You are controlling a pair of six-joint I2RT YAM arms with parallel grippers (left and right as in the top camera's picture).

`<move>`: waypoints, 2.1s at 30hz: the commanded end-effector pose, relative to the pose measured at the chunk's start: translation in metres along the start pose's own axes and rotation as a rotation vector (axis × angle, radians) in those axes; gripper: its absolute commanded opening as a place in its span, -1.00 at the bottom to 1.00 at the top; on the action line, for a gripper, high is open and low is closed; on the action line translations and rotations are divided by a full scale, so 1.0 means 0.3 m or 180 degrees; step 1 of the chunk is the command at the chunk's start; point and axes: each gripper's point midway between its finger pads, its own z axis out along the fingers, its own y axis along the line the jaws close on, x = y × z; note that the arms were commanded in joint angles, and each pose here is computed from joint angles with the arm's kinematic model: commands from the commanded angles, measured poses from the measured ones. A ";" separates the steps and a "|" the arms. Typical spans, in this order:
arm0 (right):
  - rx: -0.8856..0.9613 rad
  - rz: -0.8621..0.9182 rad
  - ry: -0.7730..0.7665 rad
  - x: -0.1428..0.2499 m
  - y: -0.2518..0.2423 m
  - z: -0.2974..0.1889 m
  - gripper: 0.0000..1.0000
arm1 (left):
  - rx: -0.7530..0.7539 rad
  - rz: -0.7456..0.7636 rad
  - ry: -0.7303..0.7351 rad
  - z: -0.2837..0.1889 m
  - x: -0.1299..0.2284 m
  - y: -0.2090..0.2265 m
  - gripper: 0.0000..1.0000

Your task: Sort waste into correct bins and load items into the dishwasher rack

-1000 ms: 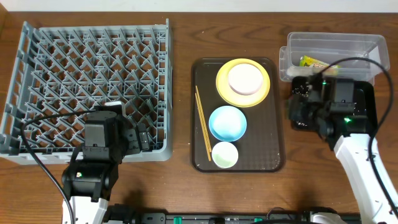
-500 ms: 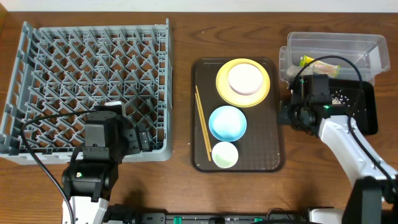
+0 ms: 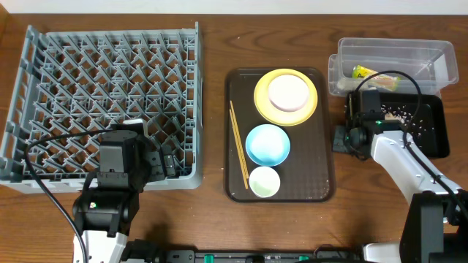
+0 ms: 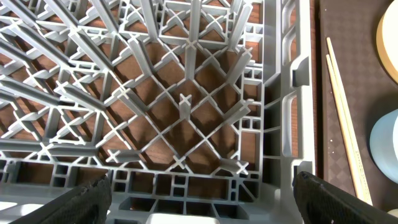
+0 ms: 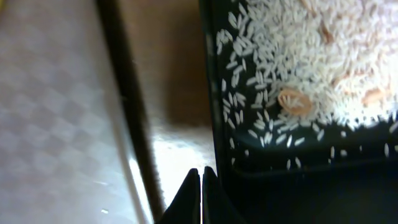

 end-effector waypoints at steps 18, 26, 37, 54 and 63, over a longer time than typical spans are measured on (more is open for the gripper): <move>-0.0448 0.0061 -0.0117 -0.019 0.074 -0.128 -0.95 | -0.0017 -0.0060 -0.0061 -0.014 -0.023 0.004 0.89; -0.1092 -0.0641 -0.0780 -0.099 0.181 -0.315 -0.17 | 0.0291 -0.0091 -0.0085 -0.015 -0.036 -0.053 0.90; -0.1514 -0.0773 -0.0703 -0.068 0.252 -0.340 -0.03 | 0.0350 -0.0223 0.0216 0.046 -0.010 -0.093 0.84; -0.1613 -0.1650 -0.0021 0.239 0.540 -0.327 -0.24 | 0.0337 -0.0187 0.0325 0.060 0.011 -0.100 0.98; -0.1529 -0.1742 0.0448 0.355 0.573 -0.263 -0.44 | 0.0336 -0.0187 0.0328 0.061 0.011 -0.100 0.98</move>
